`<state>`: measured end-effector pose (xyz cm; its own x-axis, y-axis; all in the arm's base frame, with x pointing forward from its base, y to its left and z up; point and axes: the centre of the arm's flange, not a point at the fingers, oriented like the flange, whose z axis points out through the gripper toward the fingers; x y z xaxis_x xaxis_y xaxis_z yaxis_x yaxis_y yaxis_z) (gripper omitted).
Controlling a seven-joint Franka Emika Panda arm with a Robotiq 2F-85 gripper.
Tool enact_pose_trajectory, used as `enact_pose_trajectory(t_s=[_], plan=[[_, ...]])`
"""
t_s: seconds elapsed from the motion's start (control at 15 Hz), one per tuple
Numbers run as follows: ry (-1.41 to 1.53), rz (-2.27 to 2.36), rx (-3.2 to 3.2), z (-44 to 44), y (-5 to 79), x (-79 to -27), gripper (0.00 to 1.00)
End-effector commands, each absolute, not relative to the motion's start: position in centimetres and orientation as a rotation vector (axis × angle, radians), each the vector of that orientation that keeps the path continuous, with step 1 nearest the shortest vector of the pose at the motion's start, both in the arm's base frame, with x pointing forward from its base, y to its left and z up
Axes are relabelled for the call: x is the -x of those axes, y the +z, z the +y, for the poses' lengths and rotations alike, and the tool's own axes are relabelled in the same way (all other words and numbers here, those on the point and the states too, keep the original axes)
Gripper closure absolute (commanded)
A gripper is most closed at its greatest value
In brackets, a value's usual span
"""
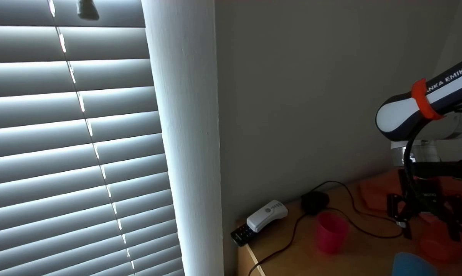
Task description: Lay the three cups on their side
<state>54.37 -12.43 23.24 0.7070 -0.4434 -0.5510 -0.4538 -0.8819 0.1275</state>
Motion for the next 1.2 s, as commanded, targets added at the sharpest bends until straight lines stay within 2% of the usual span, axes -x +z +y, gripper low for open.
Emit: enact_pose_trajectory(t_s=[0.0,0.13,0.2,0.67,1.13], plan=[[0.735,0.642,2.950,-9.4,24.8,-52.8,0.00],[0.660,0.529,3.037,-7.8,24.9,-53.0,0.00],[0.723,0.625,2.972,-9.2,24.7,-54.9,0.00],[0.707,0.553,2.948,-9.3,24.1,-56.1,0.00],[0.525,0.344,2.802,-7.5,23.8,-58.8,0.00]])
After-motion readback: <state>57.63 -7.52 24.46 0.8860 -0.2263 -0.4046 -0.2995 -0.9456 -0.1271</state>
